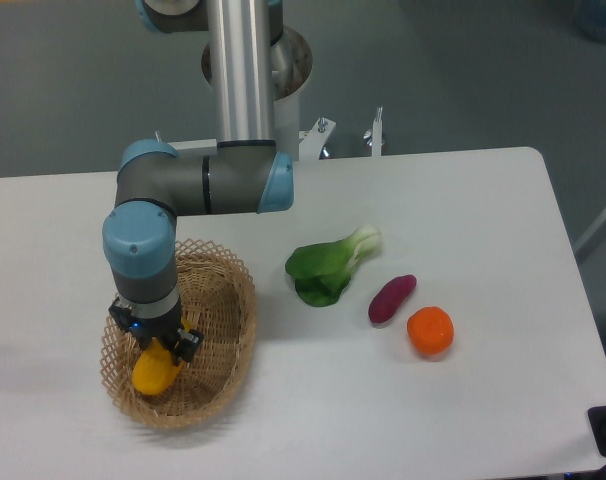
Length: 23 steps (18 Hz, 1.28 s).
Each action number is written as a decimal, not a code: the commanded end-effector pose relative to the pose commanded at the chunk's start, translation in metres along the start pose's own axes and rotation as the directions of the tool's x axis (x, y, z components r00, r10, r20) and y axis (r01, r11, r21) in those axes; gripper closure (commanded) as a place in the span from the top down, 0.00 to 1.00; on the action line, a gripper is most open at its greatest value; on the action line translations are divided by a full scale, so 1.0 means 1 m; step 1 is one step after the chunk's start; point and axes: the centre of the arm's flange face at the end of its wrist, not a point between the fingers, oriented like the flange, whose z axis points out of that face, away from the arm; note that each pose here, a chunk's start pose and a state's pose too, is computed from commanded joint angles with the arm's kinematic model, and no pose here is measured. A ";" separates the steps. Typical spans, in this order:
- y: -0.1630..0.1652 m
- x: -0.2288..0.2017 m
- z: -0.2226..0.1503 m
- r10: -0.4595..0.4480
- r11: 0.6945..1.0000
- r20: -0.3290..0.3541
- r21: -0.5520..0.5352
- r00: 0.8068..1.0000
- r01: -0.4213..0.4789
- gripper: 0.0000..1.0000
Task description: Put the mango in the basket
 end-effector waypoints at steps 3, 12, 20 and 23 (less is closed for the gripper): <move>-0.001 -0.002 -0.023 -0.004 1.000 0.019 0.029 1.000 0.004 1.00; 0.022 -0.086 -0.107 -0.092 0.992 0.087 0.097 0.992 0.083 1.00; 0.055 -0.156 -0.143 0.006 1.000 0.074 0.015 0.997 -0.007 1.00; 0.074 -0.177 -0.147 0.100 0.995 0.093 -0.039 0.991 -0.097 1.00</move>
